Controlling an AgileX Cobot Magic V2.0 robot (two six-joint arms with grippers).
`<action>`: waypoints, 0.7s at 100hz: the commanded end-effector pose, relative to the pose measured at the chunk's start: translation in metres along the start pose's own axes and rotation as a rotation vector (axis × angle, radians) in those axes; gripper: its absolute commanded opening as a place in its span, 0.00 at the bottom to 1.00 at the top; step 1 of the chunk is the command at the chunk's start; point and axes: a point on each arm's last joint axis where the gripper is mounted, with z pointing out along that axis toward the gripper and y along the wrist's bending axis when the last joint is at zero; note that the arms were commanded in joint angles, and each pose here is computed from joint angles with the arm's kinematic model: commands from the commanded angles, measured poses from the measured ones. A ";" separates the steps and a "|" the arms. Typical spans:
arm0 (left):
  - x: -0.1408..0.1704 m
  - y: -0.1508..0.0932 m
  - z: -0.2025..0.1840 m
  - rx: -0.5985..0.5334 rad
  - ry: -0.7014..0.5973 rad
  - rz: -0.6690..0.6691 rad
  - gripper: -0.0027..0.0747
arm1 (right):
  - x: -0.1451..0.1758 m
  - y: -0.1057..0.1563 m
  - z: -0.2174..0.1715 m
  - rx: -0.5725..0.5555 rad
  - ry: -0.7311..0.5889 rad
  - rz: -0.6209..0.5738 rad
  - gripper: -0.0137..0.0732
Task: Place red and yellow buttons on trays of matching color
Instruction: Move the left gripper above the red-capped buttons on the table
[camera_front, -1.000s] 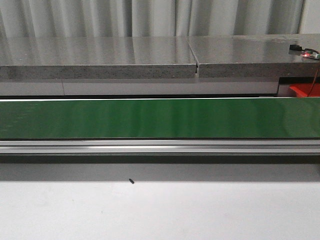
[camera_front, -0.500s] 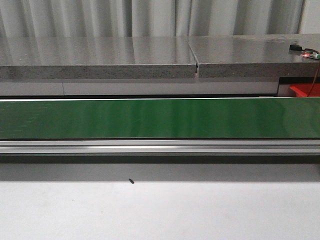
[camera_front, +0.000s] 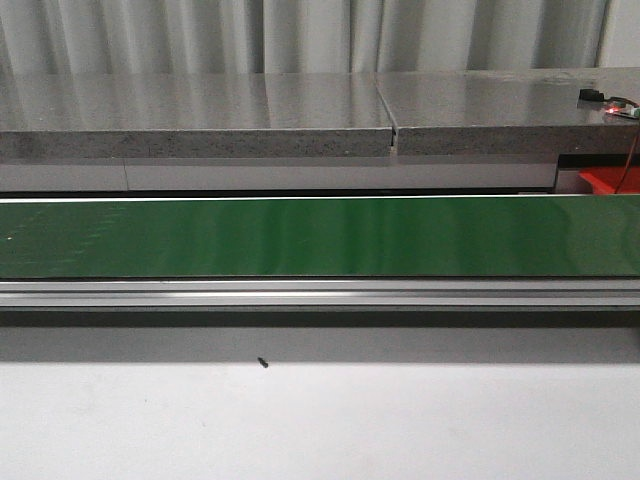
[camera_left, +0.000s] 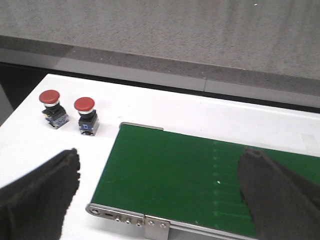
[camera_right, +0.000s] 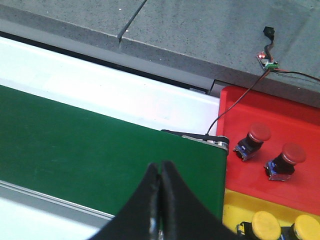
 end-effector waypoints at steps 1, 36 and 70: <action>-0.034 0.003 0.023 -0.030 -0.057 -0.025 0.83 | -0.013 -0.002 -0.005 0.021 -0.090 -0.013 0.08; -0.078 0.038 0.167 -0.148 0.160 -0.082 0.83 | -0.013 -0.002 -0.005 0.022 -0.090 -0.013 0.08; -0.074 0.063 0.284 -0.182 0.410 -0.108 0.83 | -0.013 -0.002 -0.005 0.022 -0.090 -0.013 0.08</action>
